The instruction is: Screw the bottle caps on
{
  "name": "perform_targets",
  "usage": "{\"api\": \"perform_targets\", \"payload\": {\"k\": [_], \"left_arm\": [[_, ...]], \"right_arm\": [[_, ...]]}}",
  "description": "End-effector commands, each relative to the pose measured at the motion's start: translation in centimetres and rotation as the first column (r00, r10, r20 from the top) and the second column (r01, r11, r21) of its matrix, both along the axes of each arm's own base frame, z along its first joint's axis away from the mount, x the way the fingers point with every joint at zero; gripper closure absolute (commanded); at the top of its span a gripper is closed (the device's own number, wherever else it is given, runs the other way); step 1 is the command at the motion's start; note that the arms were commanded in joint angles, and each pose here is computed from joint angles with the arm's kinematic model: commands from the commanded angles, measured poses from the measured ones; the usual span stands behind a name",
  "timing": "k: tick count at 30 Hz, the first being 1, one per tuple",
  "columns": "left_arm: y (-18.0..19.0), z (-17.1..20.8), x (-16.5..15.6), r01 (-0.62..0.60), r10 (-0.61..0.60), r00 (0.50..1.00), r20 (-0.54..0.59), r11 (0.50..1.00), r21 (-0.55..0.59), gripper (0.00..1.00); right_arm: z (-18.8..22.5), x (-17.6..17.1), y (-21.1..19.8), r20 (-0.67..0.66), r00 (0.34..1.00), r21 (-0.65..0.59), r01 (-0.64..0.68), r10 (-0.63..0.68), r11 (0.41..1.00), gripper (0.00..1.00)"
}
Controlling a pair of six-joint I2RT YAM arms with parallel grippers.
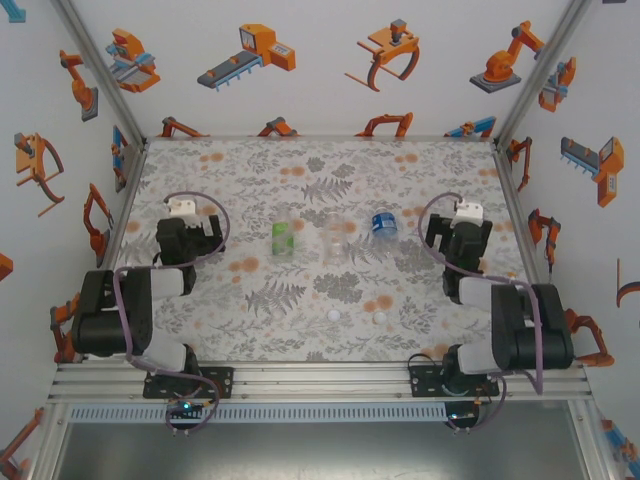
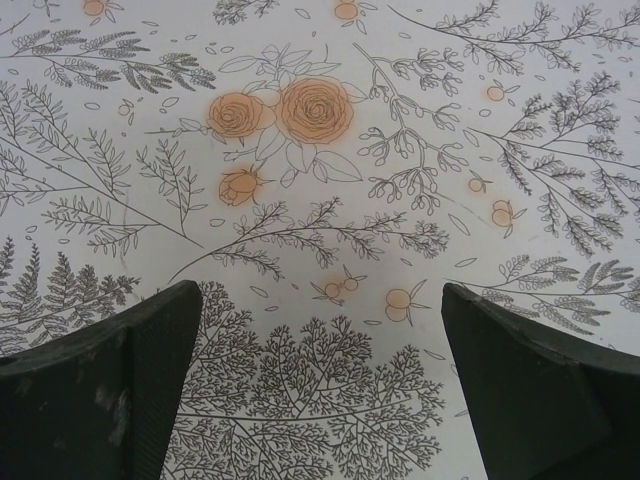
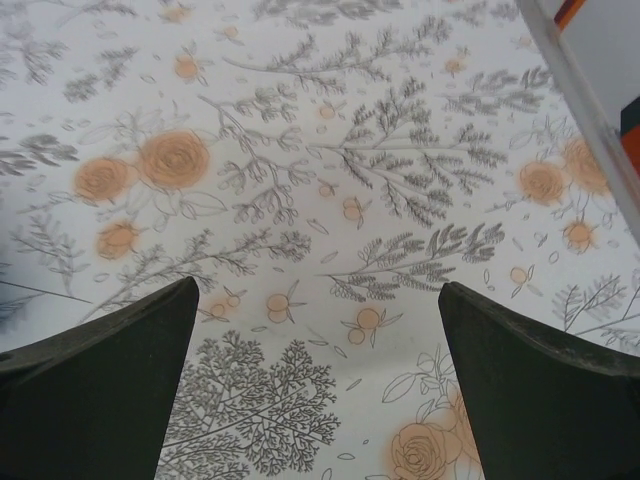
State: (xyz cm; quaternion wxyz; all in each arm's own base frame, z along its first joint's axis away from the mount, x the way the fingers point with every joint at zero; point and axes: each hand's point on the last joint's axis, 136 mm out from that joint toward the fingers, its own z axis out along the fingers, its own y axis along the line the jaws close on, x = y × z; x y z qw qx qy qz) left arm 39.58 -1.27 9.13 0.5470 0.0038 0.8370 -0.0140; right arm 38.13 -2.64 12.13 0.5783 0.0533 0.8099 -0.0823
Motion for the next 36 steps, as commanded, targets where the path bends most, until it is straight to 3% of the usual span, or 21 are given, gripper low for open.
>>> {"api": "perform_targets", "payload": {"k": [1,8,16,26,32,36], "left_arm": [[0.7,1.8,0.2,-0.042,0.041,0.999,0.024,0.998,0.04,0.03],[1.2,5.0,-0.5,-0.116,0.114,0.993,0.041,0.992,0.056,0.03],[0.7,9.7,-1.5,-0.152,0.147,0.986,-0.083,0.986,-0.066,0.02],[-3.4,14.9,-3.5,0.063,-0.098,0.966,-0.241,0.987,-0.15,0.03],[-4.7,14.7,-4.1,0.167,-0.194,0.962,-0.192,0.975,-0.149,0.03],[-4.8,14.6,-4.6,0.169,-0.197,0.963,-0.184,0.973,-0.157,0.03]], "right_arm": [[1.7,0.4,1.3,-0.055,0.997,-0.011,-0.058,0.057,0.998,0.06],[3.2,0.3,5.0,-0.197,0.965,0.083,-0.159,0.173,0.984,0.07],[4.2,0.0,9.2,-0.353,0.897,0.271,-0.174,0.266,0.947,0.11],[2.2,0.9,14.2,-0.539,0.753,0.348,-0.209,0.378,0.914,0.16],[0.4,2.3,15.6,-0.611,0.693,0.345,-0.2,0.382,0.917,0.19],[-0.8,3.4,16.3,-0.649,0.655,0.347,-0.197,0.386,0.917,0.21]]}}
